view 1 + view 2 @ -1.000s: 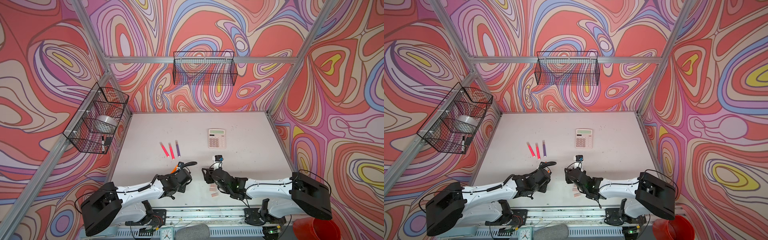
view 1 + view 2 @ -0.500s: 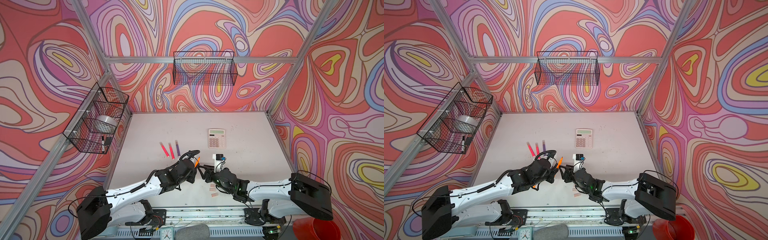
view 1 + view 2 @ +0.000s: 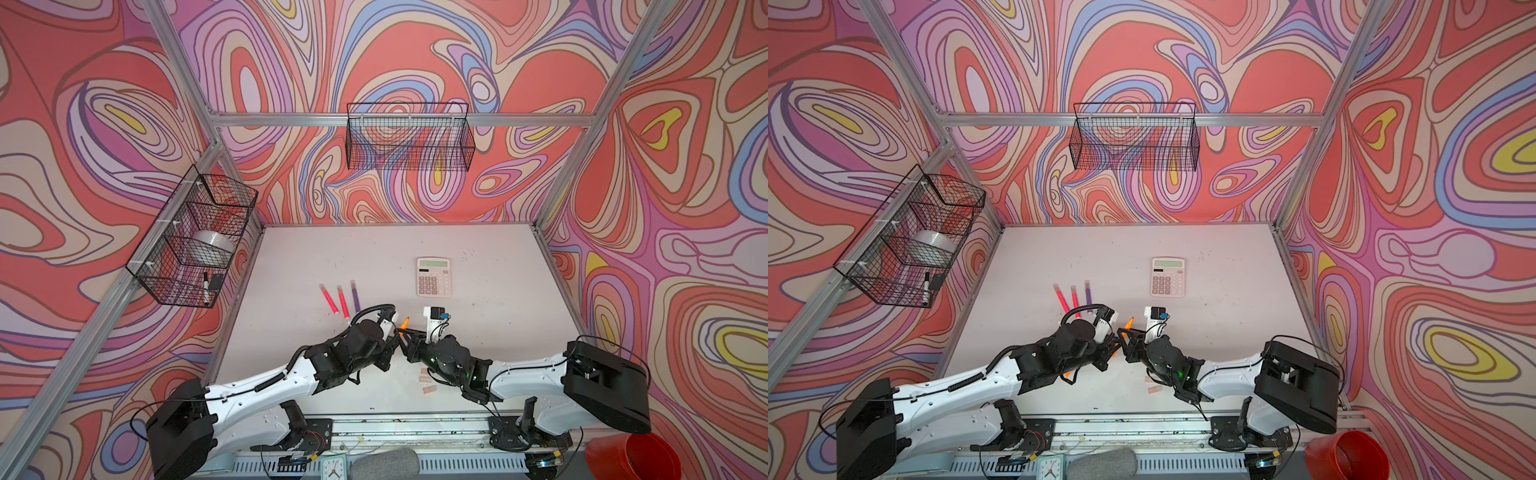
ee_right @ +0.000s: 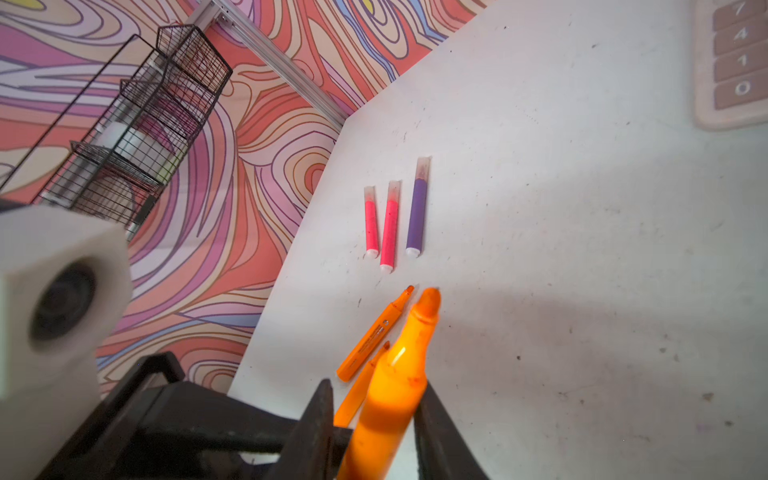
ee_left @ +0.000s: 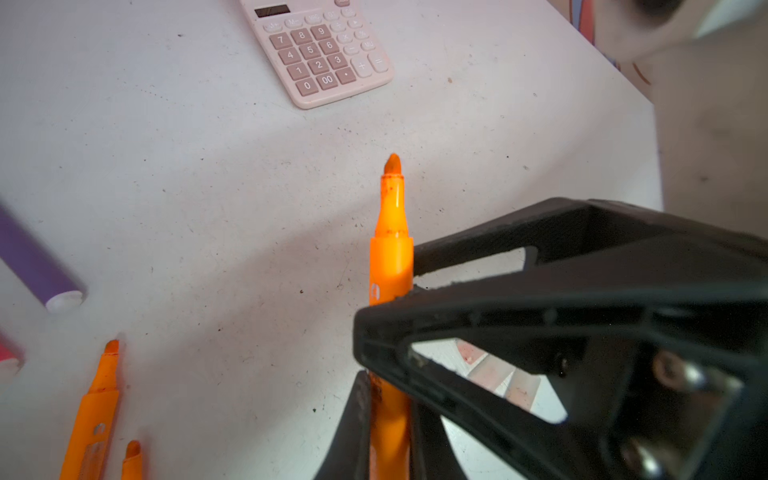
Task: Insert the pens into the pen caps
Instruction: 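Lift the orange highlighter upright with the left gripper while the right approaches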
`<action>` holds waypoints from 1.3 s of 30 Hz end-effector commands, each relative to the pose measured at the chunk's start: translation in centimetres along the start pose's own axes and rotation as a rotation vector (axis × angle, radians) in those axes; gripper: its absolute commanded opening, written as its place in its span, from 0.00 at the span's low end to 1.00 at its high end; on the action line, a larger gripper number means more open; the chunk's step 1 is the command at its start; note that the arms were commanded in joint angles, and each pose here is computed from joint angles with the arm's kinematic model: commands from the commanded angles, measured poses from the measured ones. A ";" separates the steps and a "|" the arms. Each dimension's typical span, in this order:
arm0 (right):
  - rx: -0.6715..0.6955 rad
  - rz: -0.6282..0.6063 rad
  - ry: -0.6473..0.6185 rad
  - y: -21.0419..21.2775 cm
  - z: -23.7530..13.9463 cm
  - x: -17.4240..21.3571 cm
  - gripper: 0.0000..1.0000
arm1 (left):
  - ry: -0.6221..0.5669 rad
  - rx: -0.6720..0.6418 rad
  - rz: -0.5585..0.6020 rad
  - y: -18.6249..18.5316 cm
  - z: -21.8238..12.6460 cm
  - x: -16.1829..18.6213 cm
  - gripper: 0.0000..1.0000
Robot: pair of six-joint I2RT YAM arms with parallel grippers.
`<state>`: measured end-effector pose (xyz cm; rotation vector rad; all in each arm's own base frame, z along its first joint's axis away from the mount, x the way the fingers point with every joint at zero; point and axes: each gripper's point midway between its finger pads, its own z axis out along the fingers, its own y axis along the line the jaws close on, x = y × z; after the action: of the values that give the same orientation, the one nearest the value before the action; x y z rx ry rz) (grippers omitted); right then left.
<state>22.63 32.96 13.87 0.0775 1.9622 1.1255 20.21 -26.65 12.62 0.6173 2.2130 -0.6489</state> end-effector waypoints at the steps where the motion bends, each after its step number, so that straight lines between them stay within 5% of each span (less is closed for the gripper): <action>1: -0.028 0.008 -0.003 1.1 0.4 -0.3 0.20 | -0.060 0.086 0.038 -1.7 -0.3 -1.2 0.00; 6: -0.039 0.008 0.003 1.5 0.2 -0.4 0.02 | -0.063 0.102 0.044 -1.9 0.1 -1.1 0.09; 10: -0.044 0.007 0.007 1.7 0.0 -0.4 0.00 | -0.099 0.107 0.037 -2.1 0.0 -1.9 0.32; 12: -0.053 0.011 0.008 1.9 -0.1 -0.5 0.00 | -0.077 0.097 0.039 -1.5 0.3 -0.6 0.34; 20: -0.100 0.030 0.024 2.8 0.0 0.1 0.00 | -0.105 0.109 0.038 -1.7 0.4 -1.5 0.31; 39: -0.093 -0.037 0.064 3.5 1.1 1.5 0.00 | -0.114 0.098 -0.017 -0.4 0.7 -1.5 0.04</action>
<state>22.72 34.31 14.64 0.0589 1.9476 1.1570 20.97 -26.69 11.35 0.6111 2.1769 -0.7002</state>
